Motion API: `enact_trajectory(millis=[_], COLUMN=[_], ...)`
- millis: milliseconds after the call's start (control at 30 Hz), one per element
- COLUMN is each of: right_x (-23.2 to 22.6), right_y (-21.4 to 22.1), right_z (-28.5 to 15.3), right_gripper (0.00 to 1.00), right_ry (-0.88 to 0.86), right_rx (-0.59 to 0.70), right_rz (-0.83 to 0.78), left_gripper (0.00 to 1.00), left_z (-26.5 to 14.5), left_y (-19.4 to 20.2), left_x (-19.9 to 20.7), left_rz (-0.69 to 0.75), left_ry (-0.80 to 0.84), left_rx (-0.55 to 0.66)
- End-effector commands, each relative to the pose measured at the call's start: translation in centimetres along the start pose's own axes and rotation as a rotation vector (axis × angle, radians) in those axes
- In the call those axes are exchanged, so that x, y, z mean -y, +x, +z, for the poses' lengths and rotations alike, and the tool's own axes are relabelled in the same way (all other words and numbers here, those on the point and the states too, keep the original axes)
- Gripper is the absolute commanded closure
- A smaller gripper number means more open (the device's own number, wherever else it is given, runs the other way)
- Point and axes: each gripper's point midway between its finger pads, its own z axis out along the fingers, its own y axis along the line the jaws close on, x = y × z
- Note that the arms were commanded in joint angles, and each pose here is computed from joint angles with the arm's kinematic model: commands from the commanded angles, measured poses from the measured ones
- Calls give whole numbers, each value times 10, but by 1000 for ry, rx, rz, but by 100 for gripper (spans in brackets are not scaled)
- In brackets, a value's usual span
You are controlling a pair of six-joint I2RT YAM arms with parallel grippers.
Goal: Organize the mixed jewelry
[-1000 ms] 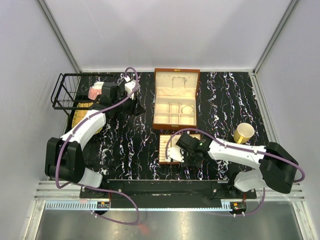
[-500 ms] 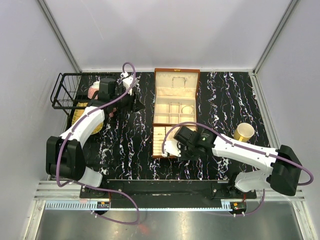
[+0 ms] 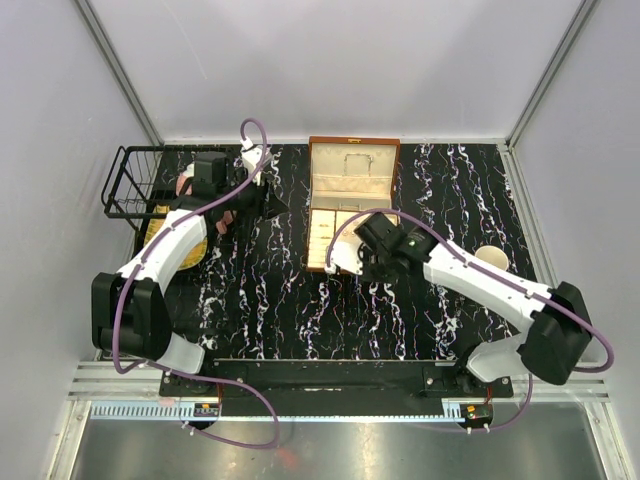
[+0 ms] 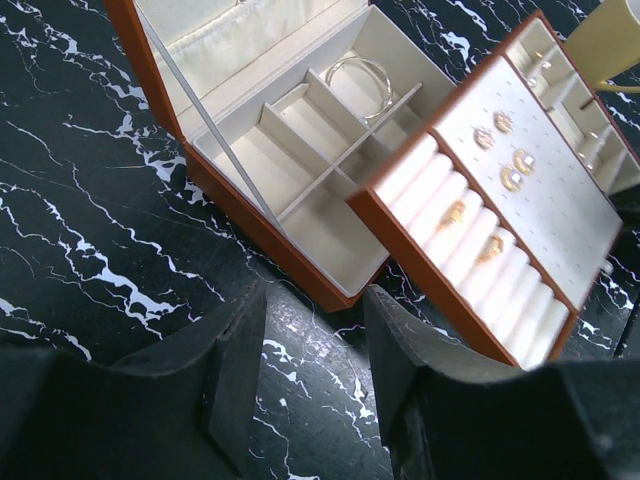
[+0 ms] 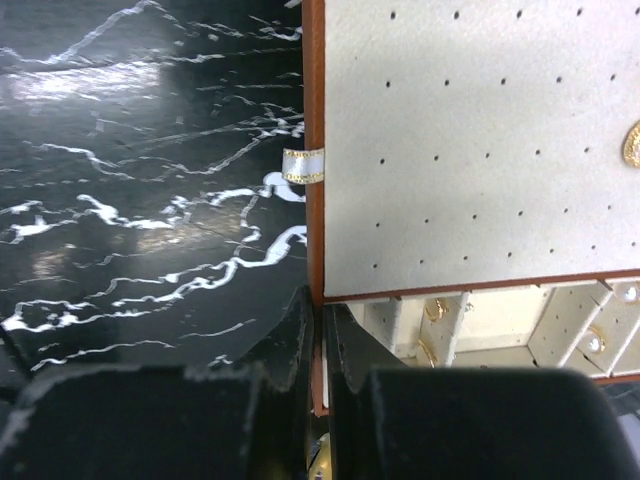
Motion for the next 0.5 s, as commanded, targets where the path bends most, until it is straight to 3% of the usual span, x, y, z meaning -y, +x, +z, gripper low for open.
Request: enact_trajectory(millis=[0,467], right_x=[48,109], right_y=[-23,-22], right_z=[-3,22], right_gripper=[100,100], right_ry=[84,98], right_rx=[88,73], right_rz=[-58,-73], left_gripper=[53,54], left_z=[-5,-2], left_y=[-25,-48], left_x=[0,0], left_rz=[40,-8], left_ry=[28,12], left_rx=[57,119])
